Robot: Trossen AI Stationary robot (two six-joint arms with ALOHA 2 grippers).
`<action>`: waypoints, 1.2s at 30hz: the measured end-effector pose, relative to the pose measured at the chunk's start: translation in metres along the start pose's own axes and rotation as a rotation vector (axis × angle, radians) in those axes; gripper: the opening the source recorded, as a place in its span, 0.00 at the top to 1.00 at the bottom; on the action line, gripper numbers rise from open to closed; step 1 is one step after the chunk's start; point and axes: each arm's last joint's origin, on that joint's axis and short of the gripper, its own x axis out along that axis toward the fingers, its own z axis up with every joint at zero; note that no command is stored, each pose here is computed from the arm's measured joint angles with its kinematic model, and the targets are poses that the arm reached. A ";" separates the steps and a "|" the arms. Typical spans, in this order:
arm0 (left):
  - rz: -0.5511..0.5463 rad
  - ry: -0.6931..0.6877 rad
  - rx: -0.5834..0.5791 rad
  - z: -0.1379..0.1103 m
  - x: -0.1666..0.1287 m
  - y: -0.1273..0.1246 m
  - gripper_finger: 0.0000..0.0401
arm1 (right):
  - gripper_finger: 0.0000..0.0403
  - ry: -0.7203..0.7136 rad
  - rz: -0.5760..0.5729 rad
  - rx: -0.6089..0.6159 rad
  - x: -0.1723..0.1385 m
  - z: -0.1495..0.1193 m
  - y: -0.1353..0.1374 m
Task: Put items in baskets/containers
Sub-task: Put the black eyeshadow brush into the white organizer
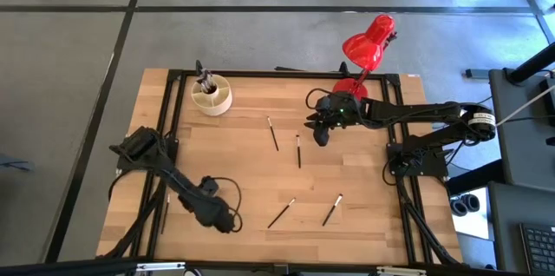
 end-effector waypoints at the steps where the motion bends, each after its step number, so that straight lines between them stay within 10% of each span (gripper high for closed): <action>1: 0.007 0.025 -0.016 -0.005 0.006 0.000 0.99 | 0.68 0.003 -0.001 -0.003 0.000 0.000 0.000; 17: 0.007 0.310 0.054 -0.042 0.076 -0.002 0.99 | 0.68 -0.006 0.001 -0.001 0.000 0.001 0.000; 36: 0.052 0.261 -0.138 -0.015 0.046 0.001 0.99 | 0.68 -0.006 0.001 0.005 0.000 0.001 0.000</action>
